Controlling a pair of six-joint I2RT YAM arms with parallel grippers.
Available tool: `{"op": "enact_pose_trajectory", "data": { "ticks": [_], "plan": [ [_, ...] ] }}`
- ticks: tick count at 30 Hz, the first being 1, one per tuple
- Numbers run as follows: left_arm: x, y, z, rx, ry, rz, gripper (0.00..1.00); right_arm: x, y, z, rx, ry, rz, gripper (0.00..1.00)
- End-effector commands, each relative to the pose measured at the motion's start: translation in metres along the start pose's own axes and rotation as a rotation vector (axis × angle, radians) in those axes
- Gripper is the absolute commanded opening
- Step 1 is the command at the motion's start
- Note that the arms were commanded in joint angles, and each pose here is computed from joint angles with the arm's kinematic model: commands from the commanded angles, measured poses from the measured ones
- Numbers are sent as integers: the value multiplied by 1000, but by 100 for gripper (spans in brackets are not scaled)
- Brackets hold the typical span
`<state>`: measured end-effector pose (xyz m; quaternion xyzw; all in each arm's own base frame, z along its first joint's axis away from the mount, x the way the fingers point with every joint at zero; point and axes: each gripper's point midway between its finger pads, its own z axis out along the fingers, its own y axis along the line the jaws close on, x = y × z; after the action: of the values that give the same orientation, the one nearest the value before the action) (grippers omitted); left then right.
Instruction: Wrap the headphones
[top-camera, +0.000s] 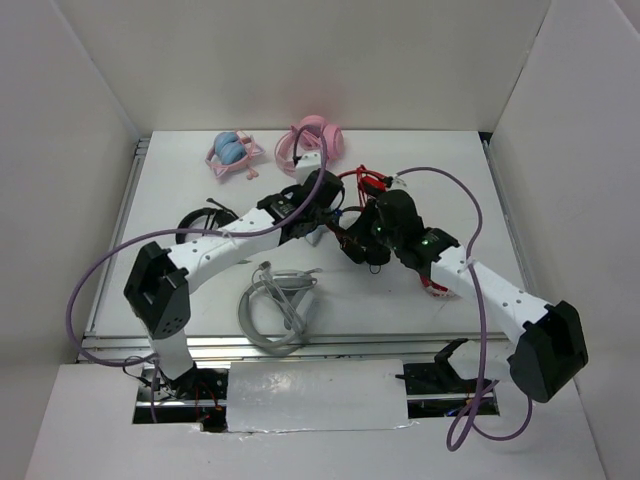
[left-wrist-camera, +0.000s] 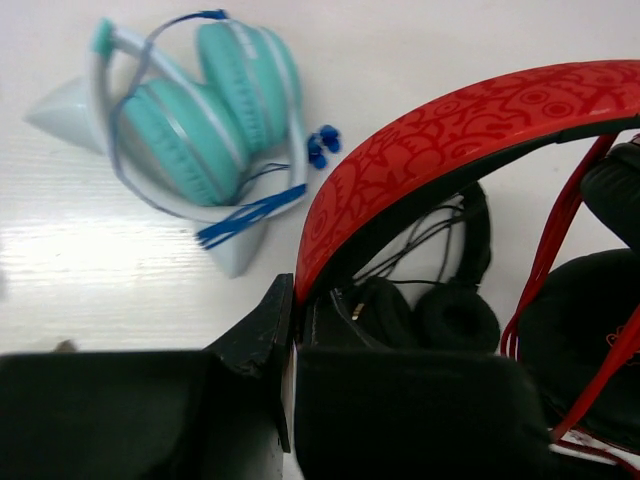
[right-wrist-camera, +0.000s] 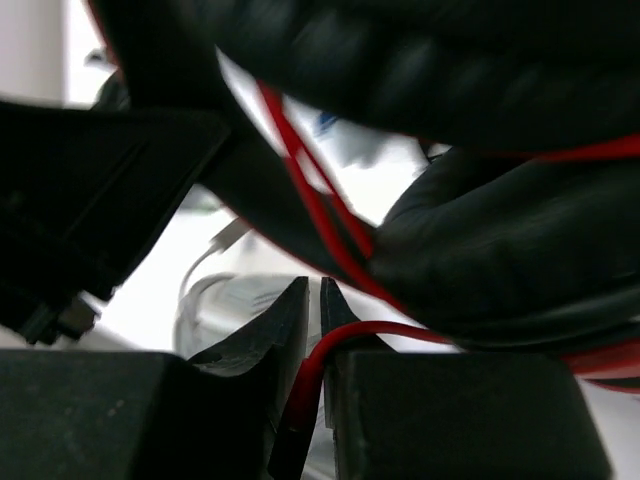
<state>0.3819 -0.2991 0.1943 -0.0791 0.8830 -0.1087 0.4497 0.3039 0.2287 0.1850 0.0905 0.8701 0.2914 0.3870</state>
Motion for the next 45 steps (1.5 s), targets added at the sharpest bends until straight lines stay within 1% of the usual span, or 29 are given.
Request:
{"op": "enact_pose_trajectory", "data": {
  "ticks": [1,3,5,6,7,9,10,11,12,13,16,21,27,32,34,38,39,40,41,42,44,45],
  "plan": [
    [-21,-46,2,146,-43,-25,0,-53,-17,-19,131,-167,1,18],
    [-27,-60,3,189,-46,-16,0,-59,-25,-19,162,-175,-11,19],
    [-21,-69,12,202,-31,7,0,-68,-34,-17,194,-171,-16,19],
    [-29,-79,10,229,-39,7,0,-71,-38,-17,211,-173,-25,19],
    [-22,-81,19,225,-22,20,0,-76,-43,-15,242,-170,-24,20],
    [-25,-88,21,232,-19,24,0,-86,-56,-13,301,-192,-20,23],
    [-17,-88,28,226,-3,36,0,-90,-58,-10,312,-191,-22,25],
    [-18,-91,30,235,-5,36,0,-95,-61,-6,321,-191,-22,29],
    [-17,-93,32,241,-3,40,0,-96,-63,-7,323,-189,-28,29],
    [-12,-95,36,248,9,47,0,-97,-64,-2,326,-181,-31,33],
    [-12,-104,39,273,17,56,0,-100,-74,6,357,-159,-31,38],
    [-5,-116,38,335,52,78,0,-96,-82,18,379,-136,-25,39],
    [-15,-126,34,377,42,91,0,-100,-106,24,439,-122,-6,40],
    [-7,-130,47,440,121,81,0,-98,-119,33,423,-93,4,43],
    [-8,-132,51,447,124,76,0,-98,-120,40,409,-78,-13,45],
    [-13,-138,60,457,120,102,0,-111,-116,51,375,-75,-60,45],
    [-22,-144,60,478,101,107,0,-119,-121,55,384,-79,-61,44],
    [-21,-143,71,479,108,103,0,-125,-122,57,381,-84,-62,44],
    [-24,-147,72,513,114,88,0,-132,-131,58,395,-89,-57,43],
    [-34,-152,82,575,86,66,0,-135,-133,63,389,-76,-55,43],
    [-34,-164,83,696,113,27,0,-139,-145,71,405,-56,-51,43],
    [-29,-160,101,682,125,14,0,-144,-154,70,415,-60,-38,43]
  ]
}}
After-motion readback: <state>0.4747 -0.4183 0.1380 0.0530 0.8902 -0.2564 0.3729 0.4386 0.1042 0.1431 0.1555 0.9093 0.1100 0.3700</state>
